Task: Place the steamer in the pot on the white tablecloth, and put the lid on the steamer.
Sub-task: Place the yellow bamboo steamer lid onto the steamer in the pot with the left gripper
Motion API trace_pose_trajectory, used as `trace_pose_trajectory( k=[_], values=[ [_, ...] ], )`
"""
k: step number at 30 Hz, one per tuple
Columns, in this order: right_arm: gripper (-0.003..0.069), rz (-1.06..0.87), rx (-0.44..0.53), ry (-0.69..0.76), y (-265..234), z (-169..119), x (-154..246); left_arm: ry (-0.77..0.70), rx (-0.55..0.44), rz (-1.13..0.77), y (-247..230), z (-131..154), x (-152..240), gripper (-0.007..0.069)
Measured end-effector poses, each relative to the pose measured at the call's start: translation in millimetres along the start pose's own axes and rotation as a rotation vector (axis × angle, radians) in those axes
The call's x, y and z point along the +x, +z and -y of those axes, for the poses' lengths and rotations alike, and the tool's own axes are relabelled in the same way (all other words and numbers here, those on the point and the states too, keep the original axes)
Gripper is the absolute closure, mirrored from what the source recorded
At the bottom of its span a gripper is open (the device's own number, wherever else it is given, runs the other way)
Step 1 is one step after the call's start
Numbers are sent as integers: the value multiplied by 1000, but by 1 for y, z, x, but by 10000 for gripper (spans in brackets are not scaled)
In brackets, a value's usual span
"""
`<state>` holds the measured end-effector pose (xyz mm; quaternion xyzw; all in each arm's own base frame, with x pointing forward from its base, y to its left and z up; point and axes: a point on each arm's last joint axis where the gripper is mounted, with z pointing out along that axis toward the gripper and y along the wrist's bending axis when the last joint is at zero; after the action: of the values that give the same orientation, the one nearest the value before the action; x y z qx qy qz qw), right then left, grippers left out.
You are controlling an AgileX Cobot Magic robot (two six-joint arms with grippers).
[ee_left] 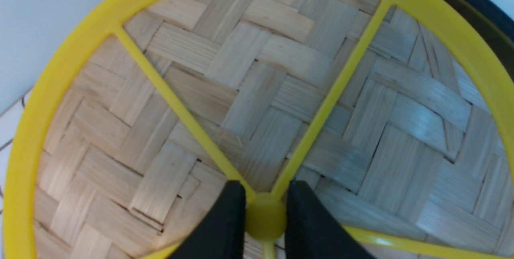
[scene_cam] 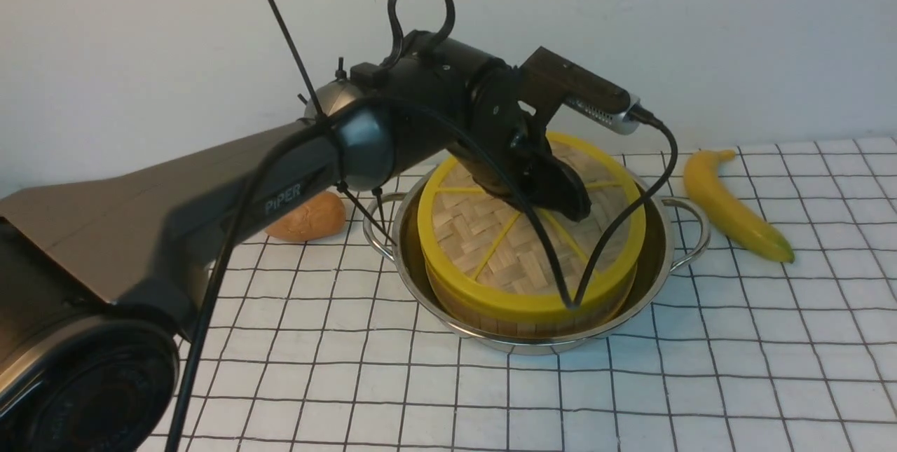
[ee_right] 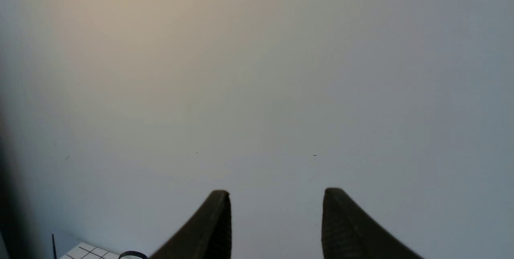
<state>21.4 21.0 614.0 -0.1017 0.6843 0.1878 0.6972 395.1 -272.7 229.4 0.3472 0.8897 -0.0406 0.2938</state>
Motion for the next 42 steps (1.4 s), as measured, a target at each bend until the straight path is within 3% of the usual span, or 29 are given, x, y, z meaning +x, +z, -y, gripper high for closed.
trace_pose_trajectory(
  k=[24, 28, 36, 42],
  values=[
    [333, 0, 0, 1, 0, 0, 0, 22, -20, -4, 2, -2, 1, 500],
    [333, 0, 0, 1, 0, 0, 0, 30, -27, -4, 2, -2, 0, 421],
    [333, 0, 0, 2, 0, 0, 0, 54, -57, 39, -11, -6, -7, 135],
    [333, 0, 0, 2, 0, 0, 0, 50, -80, 131, -57, -12, -23, 78]
  ],
)
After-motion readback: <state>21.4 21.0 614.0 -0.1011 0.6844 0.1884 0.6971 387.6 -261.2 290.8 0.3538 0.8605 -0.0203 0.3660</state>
